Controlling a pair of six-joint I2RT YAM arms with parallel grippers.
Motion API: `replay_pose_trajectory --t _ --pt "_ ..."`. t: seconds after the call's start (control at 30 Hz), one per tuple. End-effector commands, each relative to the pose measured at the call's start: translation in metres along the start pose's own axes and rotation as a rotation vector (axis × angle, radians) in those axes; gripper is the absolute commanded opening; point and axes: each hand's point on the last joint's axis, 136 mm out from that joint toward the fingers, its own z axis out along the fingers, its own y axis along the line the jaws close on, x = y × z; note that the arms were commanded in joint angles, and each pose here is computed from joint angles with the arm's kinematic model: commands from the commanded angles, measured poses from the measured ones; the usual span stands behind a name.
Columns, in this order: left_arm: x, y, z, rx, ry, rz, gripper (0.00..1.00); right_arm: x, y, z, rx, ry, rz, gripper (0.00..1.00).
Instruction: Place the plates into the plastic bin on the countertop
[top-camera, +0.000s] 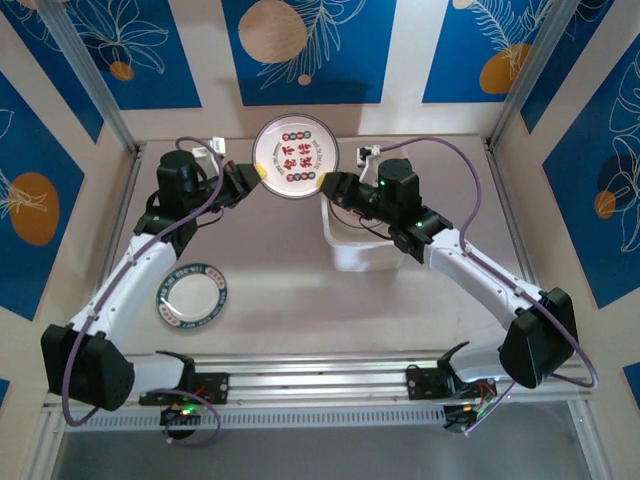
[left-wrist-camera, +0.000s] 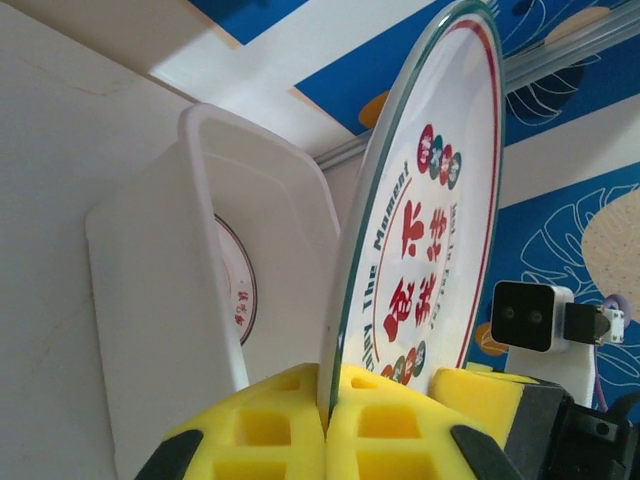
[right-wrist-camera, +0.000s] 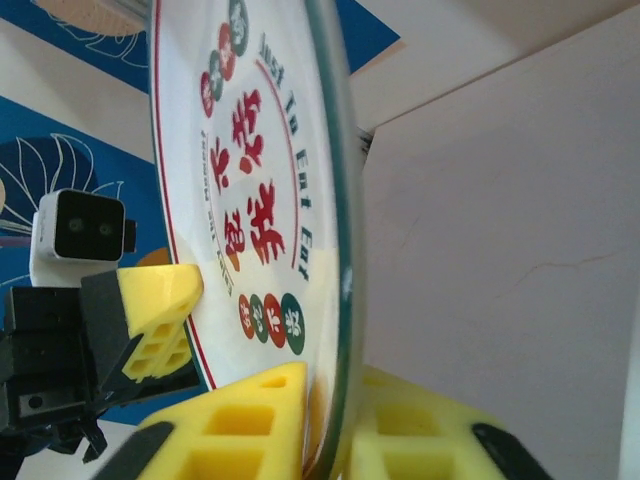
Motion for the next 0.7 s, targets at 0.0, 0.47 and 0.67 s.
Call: replay_pose_trajectory --t 0.0,0.47,0.67 --pt "-0.007 -0.027 -0.014 0.044 -0.044 0.077 0.00 -0.009 0.013 -0.001 -0.029 -0.029 0.013 0.11" --pt "-0.012 -0.012 -0.029 -0.089 -0.077 0.154 0.76 -0.020 -0.009 -0.027 0.061 -0.096 0.040 0.07" --pt "-0.021 0.012 -0.040 -0.164 -0.097 0.135 0.82 -0.031 -0.053 -0.059 0.199 -0.173 0.110 0.06"
